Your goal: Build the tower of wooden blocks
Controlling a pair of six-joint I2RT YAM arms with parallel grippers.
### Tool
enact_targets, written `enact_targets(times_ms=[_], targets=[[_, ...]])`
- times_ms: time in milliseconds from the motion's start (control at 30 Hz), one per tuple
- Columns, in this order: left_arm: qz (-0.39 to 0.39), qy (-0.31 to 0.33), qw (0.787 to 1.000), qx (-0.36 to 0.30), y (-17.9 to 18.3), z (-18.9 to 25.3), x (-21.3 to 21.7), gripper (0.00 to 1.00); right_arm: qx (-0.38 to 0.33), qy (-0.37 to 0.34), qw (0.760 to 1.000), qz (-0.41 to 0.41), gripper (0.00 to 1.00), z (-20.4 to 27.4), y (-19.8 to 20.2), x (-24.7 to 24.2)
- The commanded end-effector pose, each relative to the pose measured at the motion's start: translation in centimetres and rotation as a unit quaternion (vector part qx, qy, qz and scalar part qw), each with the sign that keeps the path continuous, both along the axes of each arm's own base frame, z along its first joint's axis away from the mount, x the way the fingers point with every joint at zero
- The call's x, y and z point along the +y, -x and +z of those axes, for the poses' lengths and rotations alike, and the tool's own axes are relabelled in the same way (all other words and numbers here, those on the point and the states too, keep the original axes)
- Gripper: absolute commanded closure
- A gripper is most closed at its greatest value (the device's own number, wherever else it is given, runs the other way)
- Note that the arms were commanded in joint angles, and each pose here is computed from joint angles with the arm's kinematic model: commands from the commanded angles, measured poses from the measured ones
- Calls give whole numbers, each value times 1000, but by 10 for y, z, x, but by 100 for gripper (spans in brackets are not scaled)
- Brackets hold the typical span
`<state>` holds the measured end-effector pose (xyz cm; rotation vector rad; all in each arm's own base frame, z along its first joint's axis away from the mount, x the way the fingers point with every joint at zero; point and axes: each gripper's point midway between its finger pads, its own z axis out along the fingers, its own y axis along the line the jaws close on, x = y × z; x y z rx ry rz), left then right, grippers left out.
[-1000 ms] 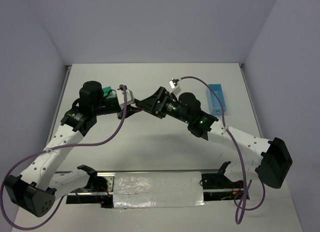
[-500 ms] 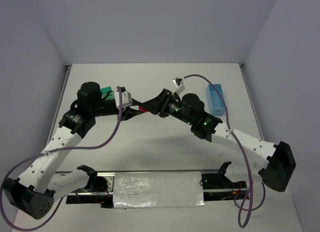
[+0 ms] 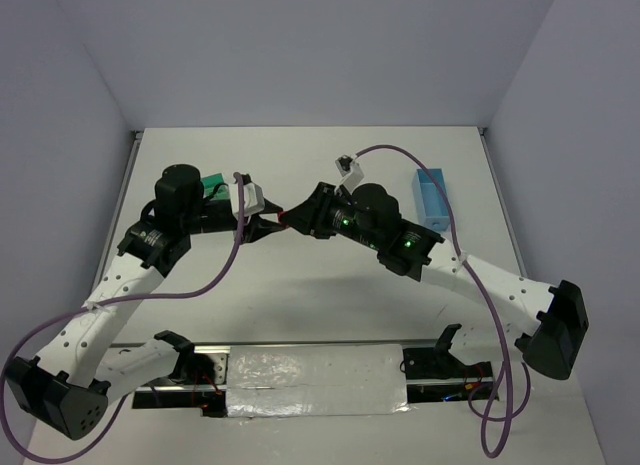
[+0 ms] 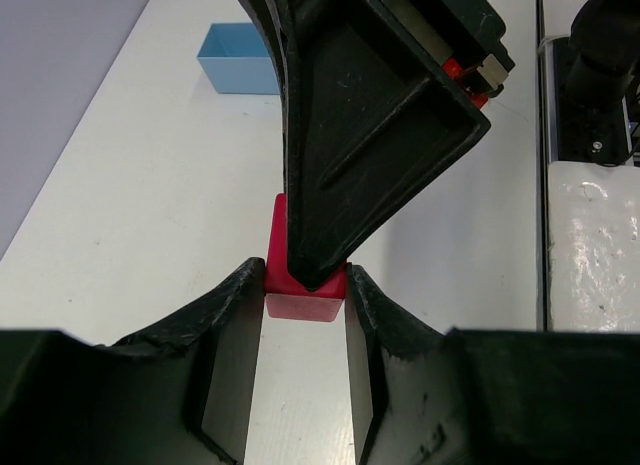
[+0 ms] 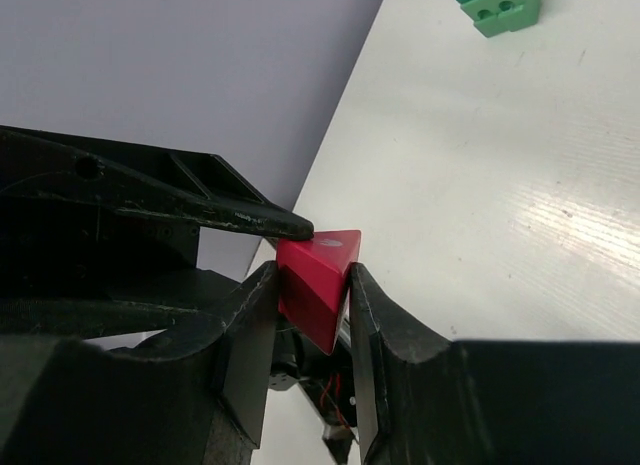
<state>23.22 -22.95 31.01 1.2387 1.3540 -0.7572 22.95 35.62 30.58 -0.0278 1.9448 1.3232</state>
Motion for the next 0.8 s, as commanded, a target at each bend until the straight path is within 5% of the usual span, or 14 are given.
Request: enact_targets(times_ms=[0, 200, 400, 600, 767], targets=[[-24, 12, 999, -29, 5, 15, -5, 100, -31, -10, 999, 22, 65, 27, 11, 12], [-28, 10, 999, -27, 6, 15, -6, 100, -39, -5, 999, 27, 64, 29, 14, 15], [-29, 9, 999, -28, 6, 13, -5, 100, -40, -17, 999, 30, 35, 27, 16, 13], [-27, 6, 999, -31, 5, 12, -5, 100, -35, -18, 999, 21, 28, 24, 13, 8], [-7, -3, 999, -36, -3, 9, -2, 100, -13, -6, 1000, -17, 1, 7, -4, -17]])
